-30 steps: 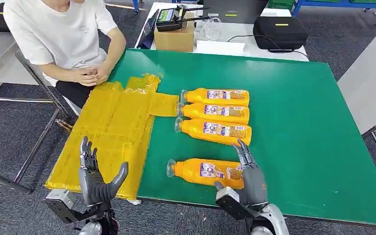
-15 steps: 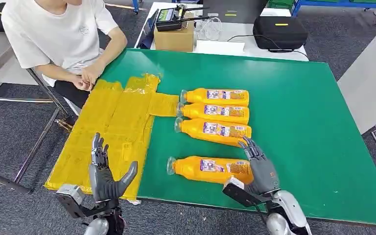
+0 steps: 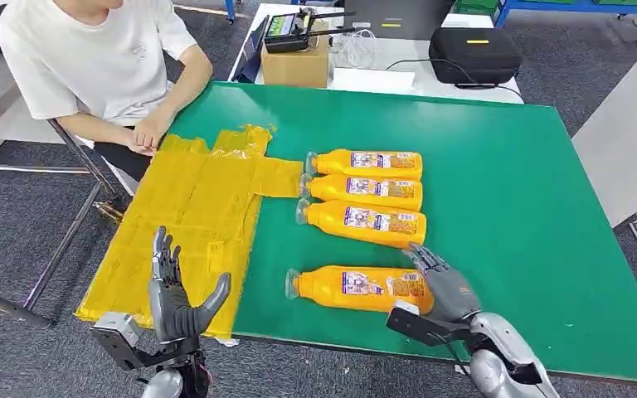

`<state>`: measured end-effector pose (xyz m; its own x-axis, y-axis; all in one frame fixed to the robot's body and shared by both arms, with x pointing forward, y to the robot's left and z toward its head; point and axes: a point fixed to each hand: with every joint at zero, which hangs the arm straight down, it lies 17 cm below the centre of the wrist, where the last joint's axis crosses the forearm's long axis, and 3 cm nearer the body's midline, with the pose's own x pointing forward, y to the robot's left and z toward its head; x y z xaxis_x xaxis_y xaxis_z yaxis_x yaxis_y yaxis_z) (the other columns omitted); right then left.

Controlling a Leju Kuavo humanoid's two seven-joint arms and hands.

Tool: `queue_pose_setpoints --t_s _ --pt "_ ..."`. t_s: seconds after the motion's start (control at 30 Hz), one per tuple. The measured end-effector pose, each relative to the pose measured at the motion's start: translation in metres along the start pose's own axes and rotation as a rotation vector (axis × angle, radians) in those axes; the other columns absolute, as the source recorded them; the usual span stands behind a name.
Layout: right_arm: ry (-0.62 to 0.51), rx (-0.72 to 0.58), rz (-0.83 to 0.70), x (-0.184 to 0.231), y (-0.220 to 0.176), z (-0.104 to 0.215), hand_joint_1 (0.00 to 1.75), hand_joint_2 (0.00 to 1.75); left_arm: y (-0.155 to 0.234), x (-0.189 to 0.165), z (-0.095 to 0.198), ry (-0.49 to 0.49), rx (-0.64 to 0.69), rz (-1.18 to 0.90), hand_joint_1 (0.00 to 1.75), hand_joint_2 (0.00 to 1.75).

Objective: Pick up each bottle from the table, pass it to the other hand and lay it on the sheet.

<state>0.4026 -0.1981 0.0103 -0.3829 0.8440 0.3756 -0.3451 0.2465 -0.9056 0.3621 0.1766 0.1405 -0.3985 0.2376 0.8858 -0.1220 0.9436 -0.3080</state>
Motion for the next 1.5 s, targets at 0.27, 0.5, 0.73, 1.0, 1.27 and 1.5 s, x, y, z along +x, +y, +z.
queue_pose_setpoints --t_s 0.27,0.5,0.73,1.0,1.27,1.5 --pt "0.011 0.037 0.027 -0.013 0.001 -0.011 0.00 1.75 0.000 0.000 0.001 0.001 0.001 -0.001 0.00 1.75" --pt "-0.033 0.055 -0.013 0.002 0.015 -0.024 0.00 1.75 0.000 0.000 0.000 0.001 0.005 0.006 0.00 1.75" --pt "-0.124 0.023 -0.041 0.036 0.022 -0.039 0.00 1.75 -0.002 0.001 -0.002 -0.003 0.007 0.004 0.00 1.75" --pt "-0.138 0.076 0.004 0.049 0.036 -0.049 1.41 1.75 -0.001 0.001 -0.002 -0.003 0.011 -0.002 0.00 1.75" --pt "-0.051 0.303 0.166 -0.006 0.039 -0.063 1.75 1.75 -0.001 -0.001 -0.004 -0.002 0.012 -0.009 0.00 1.75" --pt "-0.037 0.372 0.215 -0.025 0.035 -0.067 1.75 1.75 -0.001 -0.003 -0.004 0.001 0.011 -0.011 0.00 1.75"
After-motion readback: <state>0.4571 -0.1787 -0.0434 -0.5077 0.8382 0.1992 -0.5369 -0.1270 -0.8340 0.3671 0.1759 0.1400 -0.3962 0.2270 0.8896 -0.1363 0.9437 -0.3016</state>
